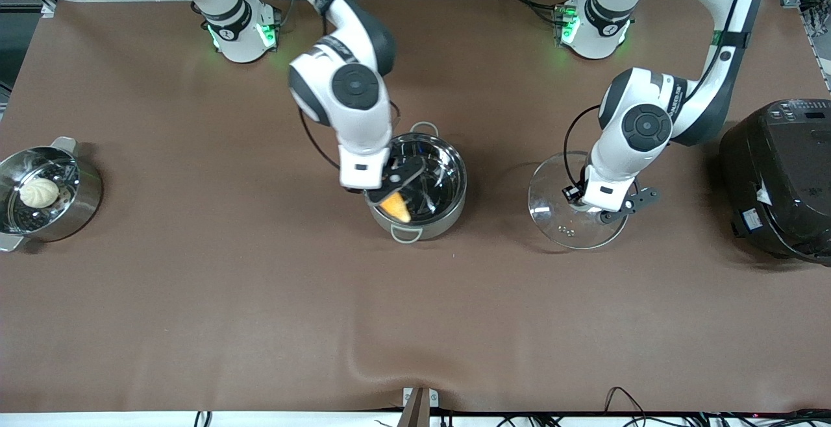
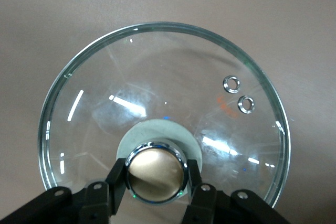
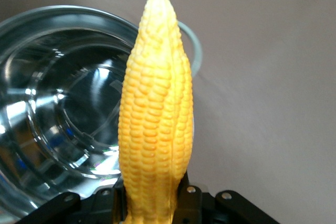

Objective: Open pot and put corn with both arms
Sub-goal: 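Lower corn into the pot with the right gripper while the left gripper lowers lid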

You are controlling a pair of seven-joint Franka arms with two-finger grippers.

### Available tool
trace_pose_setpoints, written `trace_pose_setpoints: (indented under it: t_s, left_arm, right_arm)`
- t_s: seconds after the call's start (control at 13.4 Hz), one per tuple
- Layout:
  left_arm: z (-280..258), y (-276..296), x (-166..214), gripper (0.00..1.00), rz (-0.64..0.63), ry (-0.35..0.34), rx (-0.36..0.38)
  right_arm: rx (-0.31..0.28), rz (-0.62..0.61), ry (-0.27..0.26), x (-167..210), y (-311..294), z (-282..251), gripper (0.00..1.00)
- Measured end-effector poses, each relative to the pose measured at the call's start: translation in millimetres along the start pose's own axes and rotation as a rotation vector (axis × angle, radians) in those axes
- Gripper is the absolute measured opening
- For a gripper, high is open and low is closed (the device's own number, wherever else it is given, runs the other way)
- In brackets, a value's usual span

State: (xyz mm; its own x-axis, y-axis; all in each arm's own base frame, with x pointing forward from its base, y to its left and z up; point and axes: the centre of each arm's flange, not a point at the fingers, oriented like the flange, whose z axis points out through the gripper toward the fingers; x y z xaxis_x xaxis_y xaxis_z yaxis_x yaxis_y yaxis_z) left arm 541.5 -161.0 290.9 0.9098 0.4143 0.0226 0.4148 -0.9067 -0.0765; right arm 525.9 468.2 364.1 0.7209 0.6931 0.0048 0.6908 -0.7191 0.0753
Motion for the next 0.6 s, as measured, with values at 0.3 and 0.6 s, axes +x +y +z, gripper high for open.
trace_pose_setpoints:
  t_s: [0.3, 0.6]
  left_arm:
    - [26, -26, 0, 0.5, 0.003, -0.002, 0.019]
    - [40, -32, -3, 0.5, 0.0, -0.002, 0.011]
  right_arm:
    - [-0.051, -0.09, 0.006, 16, -57, 19, 0.36]
    - [-0.109, -0.125, -0.012, 16, -74, 35, 0.36]
